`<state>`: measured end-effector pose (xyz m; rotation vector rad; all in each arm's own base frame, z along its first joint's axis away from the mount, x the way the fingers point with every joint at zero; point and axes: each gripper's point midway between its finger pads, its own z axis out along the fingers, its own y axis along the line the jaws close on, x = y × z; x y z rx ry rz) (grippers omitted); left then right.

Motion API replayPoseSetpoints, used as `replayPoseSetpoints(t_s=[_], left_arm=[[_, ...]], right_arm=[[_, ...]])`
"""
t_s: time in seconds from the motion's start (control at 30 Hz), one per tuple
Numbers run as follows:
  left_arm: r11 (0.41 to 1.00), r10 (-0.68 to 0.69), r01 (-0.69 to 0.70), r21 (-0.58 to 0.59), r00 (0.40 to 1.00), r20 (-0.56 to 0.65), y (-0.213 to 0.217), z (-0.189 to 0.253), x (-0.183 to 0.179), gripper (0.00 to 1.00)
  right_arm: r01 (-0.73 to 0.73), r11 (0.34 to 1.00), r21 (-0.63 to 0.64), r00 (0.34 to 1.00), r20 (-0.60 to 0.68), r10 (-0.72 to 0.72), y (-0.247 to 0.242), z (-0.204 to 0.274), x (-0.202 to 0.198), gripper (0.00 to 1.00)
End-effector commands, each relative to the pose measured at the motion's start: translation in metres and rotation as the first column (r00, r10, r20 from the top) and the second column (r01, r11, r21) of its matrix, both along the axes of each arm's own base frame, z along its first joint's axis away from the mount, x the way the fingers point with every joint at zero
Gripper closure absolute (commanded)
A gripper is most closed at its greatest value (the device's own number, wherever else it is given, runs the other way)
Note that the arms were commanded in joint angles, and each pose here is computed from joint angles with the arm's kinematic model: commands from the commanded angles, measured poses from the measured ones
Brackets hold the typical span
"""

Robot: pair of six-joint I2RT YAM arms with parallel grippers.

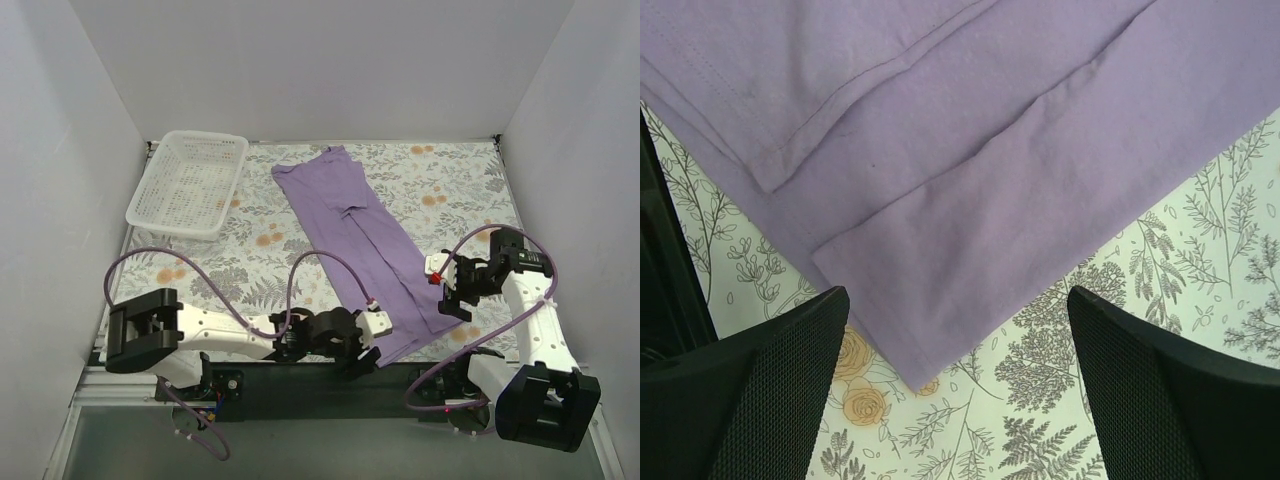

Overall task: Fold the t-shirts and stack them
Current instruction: Fold the tshirt

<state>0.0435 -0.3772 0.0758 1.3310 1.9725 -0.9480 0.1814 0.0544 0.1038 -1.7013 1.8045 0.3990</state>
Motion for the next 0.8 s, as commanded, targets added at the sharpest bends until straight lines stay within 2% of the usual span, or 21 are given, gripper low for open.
replayPoseSetpoints(t_s=[0.0,0.27,0.53,0.77], left_arm=[[0.995,0.005,0.01,-0.096,0.989,0.151,-0.042,0.024,0.018,0.41],[1.0,0.003,-0.001,-0.01,0.973,0.233,-0.079,-0.008,0.027,0.44],[0.997,0.031,-0.049,0.053,0.957,0.29,-0.08,-0.033,0.035,0.48],[0.991,0.064,-0.099,0.091,0.941,0.331,-0.073,-0.046,0.042,0.6]], right_arm=[[0.0,0.999,0.047,1.0,-0.029,0.001,0.004,0.008,-0.004,0.04],[0.029,0.998,0.064,0.997,-0.068,-0.025,0.0,-0.005,-0.011,0.05],[0.063,0.995,0.078,0.995,-0.084,-0.056,-0.008,-0.01,-0.008,0.05],[0.062,0.994,0.088,0.994,-0.098,-0.053,-0.008,-0.013,-0.01,0.05]])
